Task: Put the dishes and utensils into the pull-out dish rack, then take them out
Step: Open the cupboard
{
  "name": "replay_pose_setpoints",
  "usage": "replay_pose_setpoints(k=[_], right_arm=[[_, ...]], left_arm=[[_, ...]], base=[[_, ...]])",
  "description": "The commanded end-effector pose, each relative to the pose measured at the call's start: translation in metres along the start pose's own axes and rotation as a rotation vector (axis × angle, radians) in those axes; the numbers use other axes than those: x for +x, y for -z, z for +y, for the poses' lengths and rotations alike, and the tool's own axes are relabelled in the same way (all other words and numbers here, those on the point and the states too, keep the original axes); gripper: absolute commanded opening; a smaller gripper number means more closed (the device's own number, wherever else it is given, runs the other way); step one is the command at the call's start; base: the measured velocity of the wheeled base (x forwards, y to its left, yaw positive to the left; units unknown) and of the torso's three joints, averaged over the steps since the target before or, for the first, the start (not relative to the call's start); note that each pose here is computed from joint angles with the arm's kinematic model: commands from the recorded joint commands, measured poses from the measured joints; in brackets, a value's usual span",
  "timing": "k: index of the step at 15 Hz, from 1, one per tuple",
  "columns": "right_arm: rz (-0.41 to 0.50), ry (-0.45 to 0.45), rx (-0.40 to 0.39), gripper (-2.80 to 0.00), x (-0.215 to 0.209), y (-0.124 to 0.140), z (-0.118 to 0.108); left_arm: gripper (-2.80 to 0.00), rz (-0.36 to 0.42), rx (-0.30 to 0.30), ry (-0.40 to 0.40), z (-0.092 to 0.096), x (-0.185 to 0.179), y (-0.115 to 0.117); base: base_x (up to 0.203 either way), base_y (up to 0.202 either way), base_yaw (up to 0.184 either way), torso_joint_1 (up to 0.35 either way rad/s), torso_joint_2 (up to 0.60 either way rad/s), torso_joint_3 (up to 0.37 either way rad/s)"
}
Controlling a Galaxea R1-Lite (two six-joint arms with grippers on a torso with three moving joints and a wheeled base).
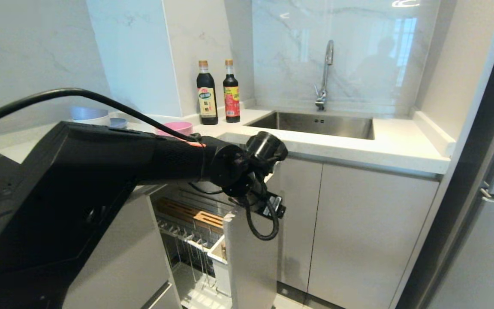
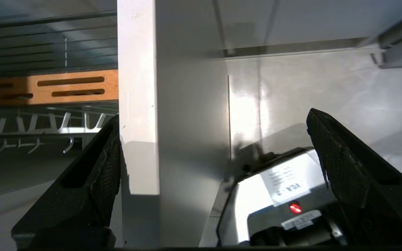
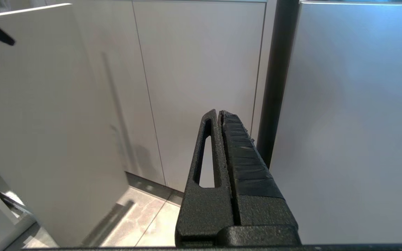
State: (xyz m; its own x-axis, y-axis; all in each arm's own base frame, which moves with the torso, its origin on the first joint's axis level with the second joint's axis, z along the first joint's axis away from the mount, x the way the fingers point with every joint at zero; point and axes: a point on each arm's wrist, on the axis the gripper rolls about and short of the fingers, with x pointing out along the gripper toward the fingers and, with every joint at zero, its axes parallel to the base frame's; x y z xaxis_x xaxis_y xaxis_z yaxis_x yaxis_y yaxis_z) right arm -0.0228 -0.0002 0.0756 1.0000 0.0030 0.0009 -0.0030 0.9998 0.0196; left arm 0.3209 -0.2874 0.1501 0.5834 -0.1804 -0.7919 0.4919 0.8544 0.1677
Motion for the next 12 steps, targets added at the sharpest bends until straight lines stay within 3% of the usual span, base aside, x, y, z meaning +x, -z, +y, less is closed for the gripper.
replay_pose_setpoints(k=[1,8,12], right_arm=[[0.001,0.0,0.0,-2.8,0.0,0.0,0.0],[0.002,0.0,0.0,-2.8,0.0,0.0,0.0],[0.002,0.0,0.0,-2.8,0.0,0.0,0.0]], left_arm=[[0.0,-0.012,0.014,0.019,-0.014,-0.006,0.0],[0.0,-0.049,0.048,0.071,-0.048,-0.018,0.001],[0.0,-0.078,0.029,0.098,-0.057,-0.034,-0.001]], base=[[0.0,0.0,0.0,0.0,0.0,0.0],[0.0,0.0,0.0,0.0,0.0,0.0],[0.0,0.0,0.0,0.0,0.0,0.0]])
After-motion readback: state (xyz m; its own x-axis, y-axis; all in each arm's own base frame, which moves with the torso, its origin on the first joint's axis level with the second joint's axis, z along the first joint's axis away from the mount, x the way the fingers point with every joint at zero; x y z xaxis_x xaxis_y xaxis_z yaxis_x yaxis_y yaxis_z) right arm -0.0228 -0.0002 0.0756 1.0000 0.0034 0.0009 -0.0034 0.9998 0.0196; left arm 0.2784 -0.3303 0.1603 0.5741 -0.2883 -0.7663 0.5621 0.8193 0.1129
